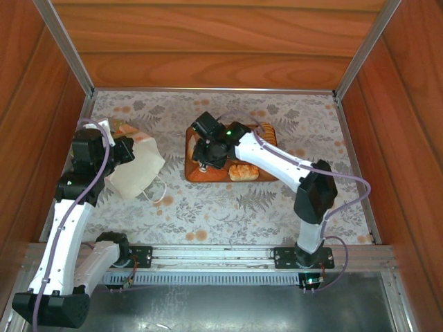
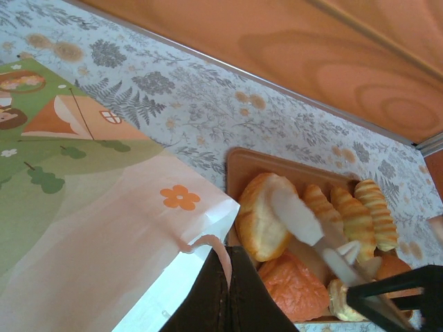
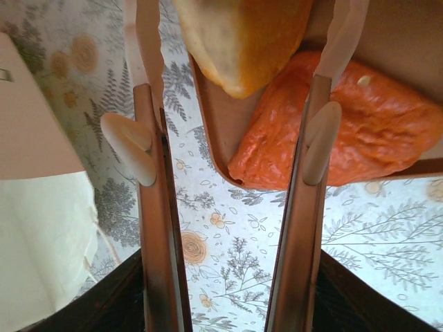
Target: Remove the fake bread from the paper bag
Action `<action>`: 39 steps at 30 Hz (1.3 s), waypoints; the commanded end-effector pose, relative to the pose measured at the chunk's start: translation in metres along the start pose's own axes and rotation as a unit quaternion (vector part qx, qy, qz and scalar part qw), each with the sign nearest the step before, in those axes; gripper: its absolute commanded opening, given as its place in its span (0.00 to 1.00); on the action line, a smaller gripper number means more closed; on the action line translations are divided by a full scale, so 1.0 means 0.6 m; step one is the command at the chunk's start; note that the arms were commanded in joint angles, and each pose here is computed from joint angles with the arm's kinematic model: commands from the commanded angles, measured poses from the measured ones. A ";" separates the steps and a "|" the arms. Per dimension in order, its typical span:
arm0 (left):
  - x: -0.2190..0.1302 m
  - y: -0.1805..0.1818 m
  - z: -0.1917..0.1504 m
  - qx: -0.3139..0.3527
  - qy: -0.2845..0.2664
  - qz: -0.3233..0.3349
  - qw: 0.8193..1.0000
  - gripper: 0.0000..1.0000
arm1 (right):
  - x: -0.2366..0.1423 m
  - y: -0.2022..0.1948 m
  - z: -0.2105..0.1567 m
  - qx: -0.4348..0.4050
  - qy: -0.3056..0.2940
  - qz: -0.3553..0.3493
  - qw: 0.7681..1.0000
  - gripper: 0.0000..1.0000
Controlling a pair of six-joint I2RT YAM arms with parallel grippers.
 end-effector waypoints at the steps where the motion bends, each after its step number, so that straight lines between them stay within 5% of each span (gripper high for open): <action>1: -0.010 -0.013 0.013 0.005 -0.016 -0.014 1.000 0.00 | -0.039 -0.008 0.033 -0.060 -0.040 -0.013 0.997 0.53; 15: -0.017 -0.012 0.015 0.000 -0.024 -0.010 1.000 0.00 | 0.023 -0.022 0.096 -0.118 0.071 -0.097 0.986 0.56; 23: -0.012 -0.011 0.015 -0.001 -0.019 -0.008 1.000 0.00 | 0.036 0.010 0.073 -0.095 0.106 0.011 0.990 0.57; 28: -0.012 -0.009 0.013 0.000 -0.019 -0.007 1.000 0.00 | 0.047 0.000 0.071 -0.075 0.107 -0.008 0.991 0.57; 32: -0.013 -0.008 0.012 0.000 -0.020 -0.005 1.000 0.00 | 0.050 -0.003 0.072 -0.061 0.100 -0.014 0.993 0.43; 39: -0.014 -0.008 0.012 -0.001 -0.021 -0.005 1.000 0.00 | 0.037 0.006 0.088 0.028 0.012 0.048 0.998 0.38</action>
Point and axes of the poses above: each hand's point on the last joint's axis, 136 mm out from that joint toward the fingers, its own x axis out along the fingers, its own y axis along the line the jaws close on, z = x × y, the point moved 6 cm from there along -x, back along the fingers, and after that the axes turned 6 degrees about -x, right-handed, at the moved point
